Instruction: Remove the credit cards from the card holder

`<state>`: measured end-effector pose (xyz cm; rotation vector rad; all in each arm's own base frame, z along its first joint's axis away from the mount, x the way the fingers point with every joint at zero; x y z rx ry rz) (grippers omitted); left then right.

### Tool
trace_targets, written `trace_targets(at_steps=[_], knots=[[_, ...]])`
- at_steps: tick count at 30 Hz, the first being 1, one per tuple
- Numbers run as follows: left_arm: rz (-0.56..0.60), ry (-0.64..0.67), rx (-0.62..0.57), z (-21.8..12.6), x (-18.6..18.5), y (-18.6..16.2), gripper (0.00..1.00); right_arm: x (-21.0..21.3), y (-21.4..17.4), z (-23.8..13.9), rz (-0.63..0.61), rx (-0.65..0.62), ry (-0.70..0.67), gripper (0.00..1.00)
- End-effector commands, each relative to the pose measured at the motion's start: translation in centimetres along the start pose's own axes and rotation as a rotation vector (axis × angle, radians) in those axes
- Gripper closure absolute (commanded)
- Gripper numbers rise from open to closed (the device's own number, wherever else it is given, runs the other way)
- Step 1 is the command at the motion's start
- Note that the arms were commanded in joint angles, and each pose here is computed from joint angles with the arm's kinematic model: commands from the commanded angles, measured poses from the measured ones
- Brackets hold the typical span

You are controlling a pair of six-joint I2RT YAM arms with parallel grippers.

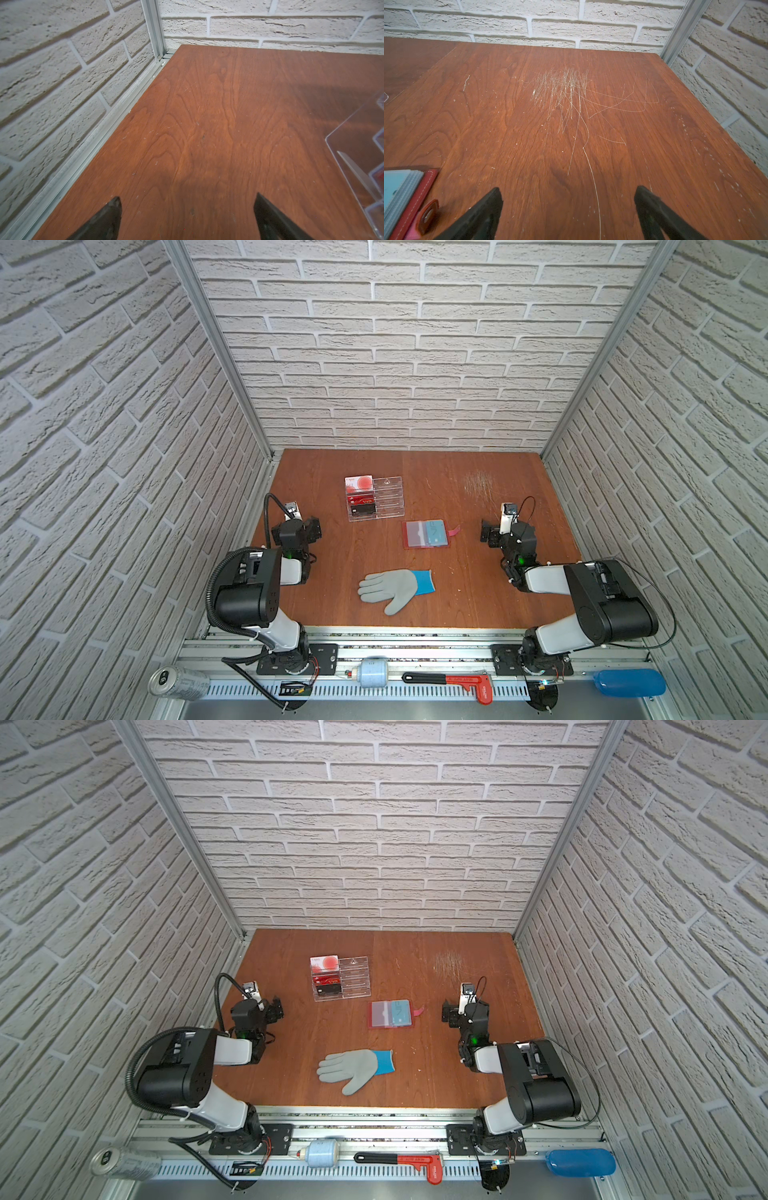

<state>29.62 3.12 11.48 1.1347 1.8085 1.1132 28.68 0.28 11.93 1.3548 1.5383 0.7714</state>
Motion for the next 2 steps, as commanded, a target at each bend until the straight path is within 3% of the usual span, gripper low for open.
trace_targets(at_steps=[1, 2], knots=[[-0.003, -0.015, -0.065, -0.20, -0.16, 0.80, 0.02, -0.27, 1.13, -0.21, 0.009, -0.050, -0.003, 0.00], [-0.002, -0.016, -0.064, -0.20, -0.17, 0.78, 0.02, -0.27, 1.12, -0.21, 0.008, -0.050, -0.004, 0.00]])
Point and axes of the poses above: each gripper's point midway between its finger pads, its own z axis out along the fingers, its own x axis along the line the jaws close on, y = z × x, the point moved 10 cm from there along -z, back along the fingers, and after that the axes turned 13 degrees about -z, right-handed, at the moved point
